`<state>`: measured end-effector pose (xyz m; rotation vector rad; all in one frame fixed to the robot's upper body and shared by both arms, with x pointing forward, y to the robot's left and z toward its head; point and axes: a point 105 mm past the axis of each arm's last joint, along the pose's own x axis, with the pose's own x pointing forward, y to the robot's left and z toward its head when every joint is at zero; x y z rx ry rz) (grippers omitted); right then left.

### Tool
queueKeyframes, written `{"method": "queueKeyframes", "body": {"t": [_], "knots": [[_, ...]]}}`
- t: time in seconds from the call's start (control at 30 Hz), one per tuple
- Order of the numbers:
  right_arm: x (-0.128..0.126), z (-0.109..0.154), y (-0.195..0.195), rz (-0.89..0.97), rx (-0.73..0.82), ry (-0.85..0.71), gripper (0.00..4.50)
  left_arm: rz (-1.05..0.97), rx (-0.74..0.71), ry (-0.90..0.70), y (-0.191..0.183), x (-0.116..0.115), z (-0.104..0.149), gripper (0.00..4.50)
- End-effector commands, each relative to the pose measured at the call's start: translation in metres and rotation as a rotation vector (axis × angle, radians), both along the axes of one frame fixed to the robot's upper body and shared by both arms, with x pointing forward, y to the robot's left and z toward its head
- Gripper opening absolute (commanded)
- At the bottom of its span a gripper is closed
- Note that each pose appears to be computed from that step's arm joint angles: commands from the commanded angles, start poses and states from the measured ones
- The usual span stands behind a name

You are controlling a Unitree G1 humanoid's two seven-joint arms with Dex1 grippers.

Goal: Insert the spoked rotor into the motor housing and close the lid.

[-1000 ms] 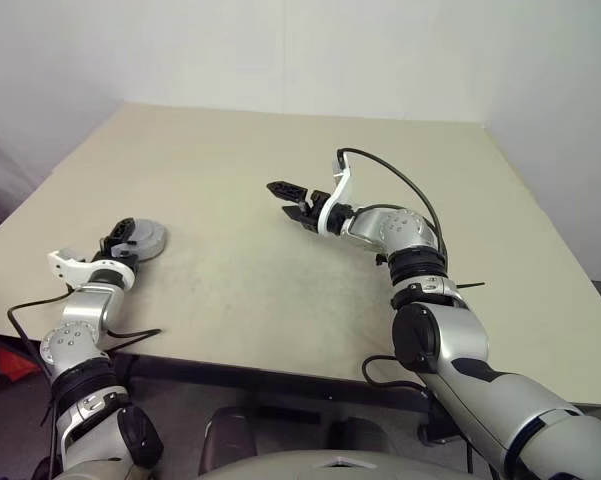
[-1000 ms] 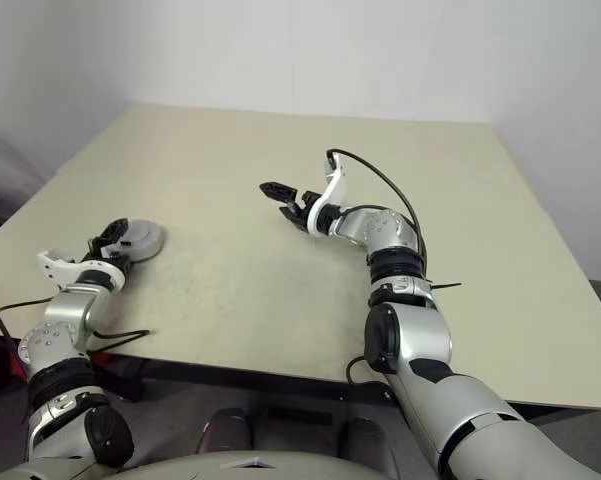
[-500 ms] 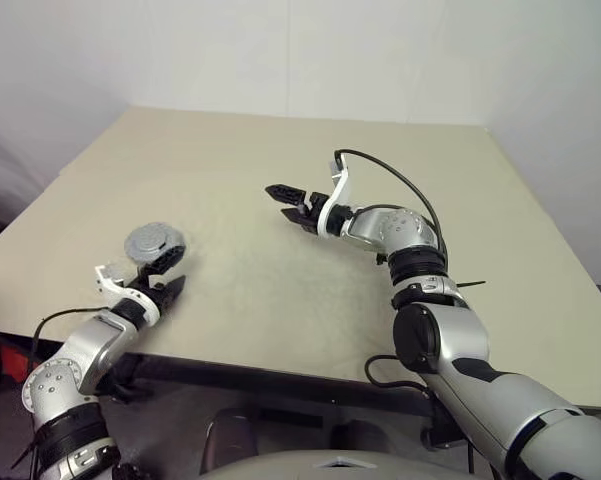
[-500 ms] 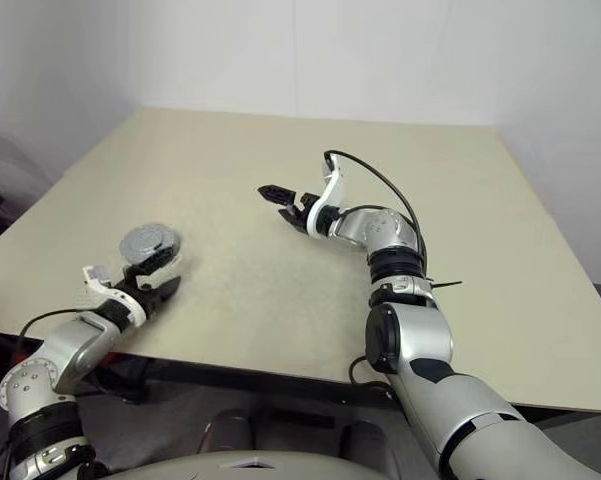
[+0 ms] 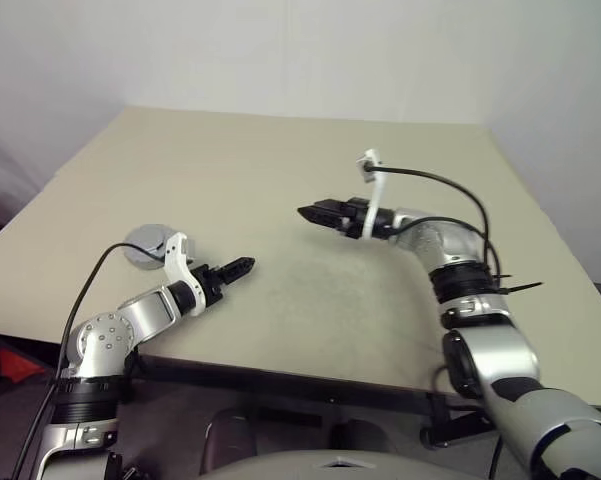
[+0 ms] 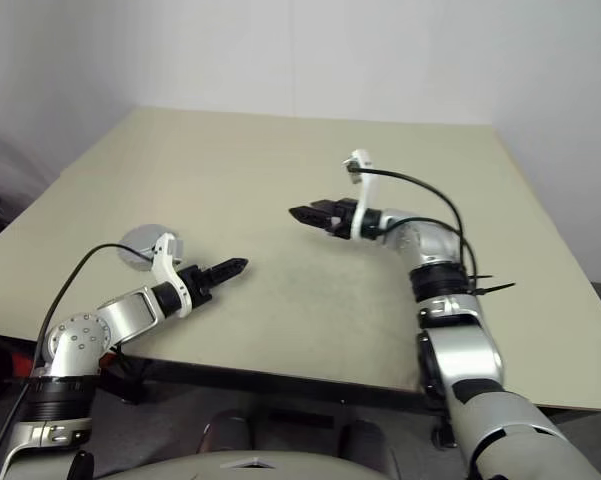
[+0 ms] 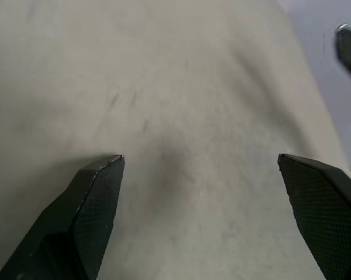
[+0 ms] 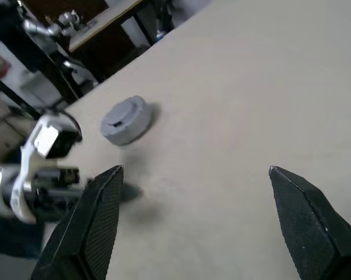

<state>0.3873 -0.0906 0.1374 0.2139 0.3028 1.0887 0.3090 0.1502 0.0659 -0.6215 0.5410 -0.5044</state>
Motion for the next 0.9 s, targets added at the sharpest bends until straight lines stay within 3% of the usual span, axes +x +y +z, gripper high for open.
{"method": "queueKeyframes", "body": {"t": [0.03, 0.23, 0.9], "knots": [[-0.015, -0.001, -0.003, 0.145, -0.117, -0.148, 4.5, -0.024, 0.069, -0.146, 0.005, 0.01, 0.021, 4.47], [-0.045, -0.028, -0.024, 0.302, -0.218, -0.214, 4.5, -0.033, 0.155, -0.282, 0.008, 0.023, 0.034, 4.47], [-0.029, -0.03, -0.025, 0.188, -0.194, -0.173, 4.5, -0.099, 0.171, -0.359, -0.006, 0.025, 0.044, 4.47]]}}
